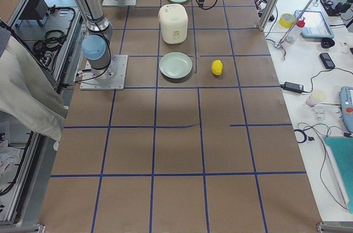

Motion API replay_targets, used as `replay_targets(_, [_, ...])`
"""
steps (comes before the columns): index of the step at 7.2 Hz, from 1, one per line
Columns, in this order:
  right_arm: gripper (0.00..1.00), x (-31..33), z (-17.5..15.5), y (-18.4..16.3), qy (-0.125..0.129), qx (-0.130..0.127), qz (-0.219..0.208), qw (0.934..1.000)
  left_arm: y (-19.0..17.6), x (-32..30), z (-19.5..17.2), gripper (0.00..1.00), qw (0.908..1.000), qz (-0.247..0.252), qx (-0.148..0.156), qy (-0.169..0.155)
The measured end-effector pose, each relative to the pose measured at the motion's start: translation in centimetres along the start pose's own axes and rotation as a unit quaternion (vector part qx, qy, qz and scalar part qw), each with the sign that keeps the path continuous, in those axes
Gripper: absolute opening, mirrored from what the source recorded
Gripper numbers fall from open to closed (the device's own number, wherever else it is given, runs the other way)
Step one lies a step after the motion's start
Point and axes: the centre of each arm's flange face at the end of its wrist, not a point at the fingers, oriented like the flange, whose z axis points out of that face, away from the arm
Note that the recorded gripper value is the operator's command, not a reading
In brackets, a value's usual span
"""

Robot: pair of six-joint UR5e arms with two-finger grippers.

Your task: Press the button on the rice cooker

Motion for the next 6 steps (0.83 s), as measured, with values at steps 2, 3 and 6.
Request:
replay_targets(2, [1.00,0.0,0.4,0.1,0.000,-0.006,-0.001,1.0000,0.0,0.0,0.0,1.00,1.0000,0.000,0.000,0.000])
replay_targets(3, [0.85,0.0,0.5,0.2,0.001,-0.009,-0.001,1.0000,0.0,0.0,0.0,1.00,1.0000,0.000,0.000,0.000])
replay_targets(6, [0.18,-1.4,2.3,1.8,0.002,-0.043,-0.014,0.9990,0.0,0.0,0.0,1.00,1.0000,0.000,0.000,0.000])
